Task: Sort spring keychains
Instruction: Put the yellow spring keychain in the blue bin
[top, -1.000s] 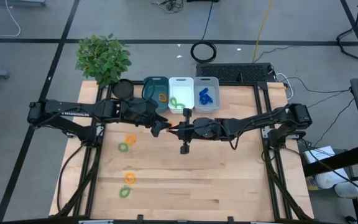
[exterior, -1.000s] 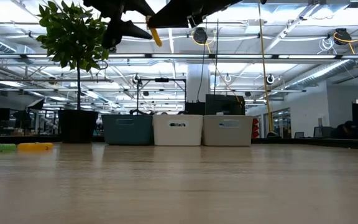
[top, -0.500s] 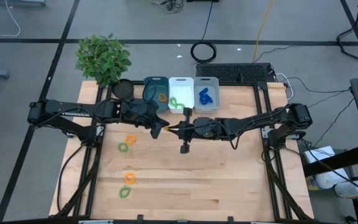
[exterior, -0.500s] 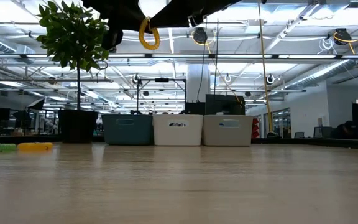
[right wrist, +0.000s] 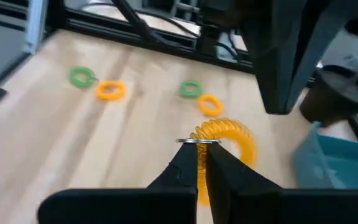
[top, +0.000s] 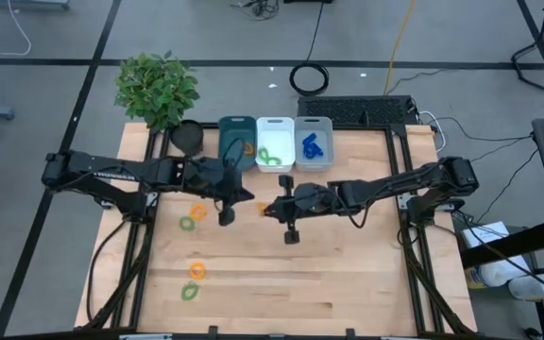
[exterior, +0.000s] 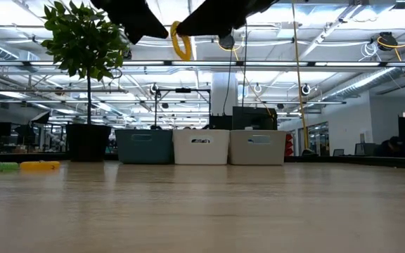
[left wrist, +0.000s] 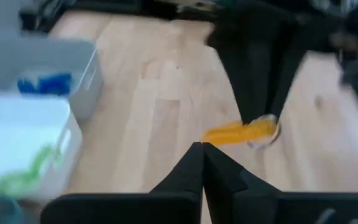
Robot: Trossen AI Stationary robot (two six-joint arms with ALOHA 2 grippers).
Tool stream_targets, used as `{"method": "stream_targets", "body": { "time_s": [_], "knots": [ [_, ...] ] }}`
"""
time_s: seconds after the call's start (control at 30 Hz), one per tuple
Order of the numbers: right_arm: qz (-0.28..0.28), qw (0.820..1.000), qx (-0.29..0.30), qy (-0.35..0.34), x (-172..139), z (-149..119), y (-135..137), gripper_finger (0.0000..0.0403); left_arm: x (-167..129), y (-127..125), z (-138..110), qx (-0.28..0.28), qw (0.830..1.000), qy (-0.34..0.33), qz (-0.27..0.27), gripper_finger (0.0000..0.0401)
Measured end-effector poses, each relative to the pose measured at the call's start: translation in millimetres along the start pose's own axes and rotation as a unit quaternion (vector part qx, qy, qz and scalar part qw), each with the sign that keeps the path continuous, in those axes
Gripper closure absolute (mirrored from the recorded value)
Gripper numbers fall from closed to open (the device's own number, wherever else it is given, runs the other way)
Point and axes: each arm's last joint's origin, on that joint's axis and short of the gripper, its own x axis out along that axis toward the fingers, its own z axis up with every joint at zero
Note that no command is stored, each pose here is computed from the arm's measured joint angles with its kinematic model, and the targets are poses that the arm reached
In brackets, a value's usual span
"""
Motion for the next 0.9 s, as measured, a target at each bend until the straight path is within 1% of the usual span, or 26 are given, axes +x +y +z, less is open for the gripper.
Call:
{"method": "stream_targets", "body": {
  "time_s": [0.07,0.17,0.23,0.3,0.37,0.47,0.63,0.73,0.83,0.9],
  "knots": [
    [0.01,1.0,0.002,-0.002,0.1,0.1,0.1,0.0403,-0.1,-6.8,-1.0,0.078,0.997,0.002,-0.009,0.0397],
    [0.03,1.0,0.003,-0.007,0.2,0.7,0.8,0.0403,-0.6,-18.3,-2.0,0.172,0.985,0.0,-0.027,0.0393],
    [0.047,0.999,0.004,-0.012,0.1,1.2,1.9,0.0403,-1.0,-23.9,-2.8,0.209,0.977,-0.001,-0.03,0.0383],
    [0.062,0.998,0.005,-0.022,-0.1,2.9,2.7,0.0403,-1.4,-28.2,-3.3,0.232,0.972,-0.002,-0.034,0.0371],
    [0.08,0.996,0.008,-0.046,-0.5,7.0,3.3,0.0403,-1.7,-31.9,-2.9,0.248,0.968,-0.008,-0.037,0.0354],
    [0.109,0.991,0.009,-0.071,-1.2,11.4,4.7,0.0403,-2.0,-36.7,-2.9,0.268,0.962,-0.013,-0.042,0.0318],
    [0.11,0.991,0.006,-0.075,-1.2,11.9,4.6,0.0403,-2.9,-46.5,-3.5,0.287,0.956,-0.02,-0.055,0.024],
    [0.108,0.989,0.006,-0.102,-1.9,16.9,4.7,0.0403,-3.5,-49.7,-1.5,0.286,0.956,-0.032,-0.049,0.0199],
    [0.106,0.987,0.003,-0.123,-1.1,20.4,5.7,0.0403,-0.3,-51.0,1.3,0.283,0.957,-0.047,-0.042,0.0169],
    [0.106,0.987,0.002,-0.124,2.1,19.1,6.6,0.0403,2.1,-52.0,2.2,0.281,0.957,-0.053,-0.039,0.0158]
  ]
}}
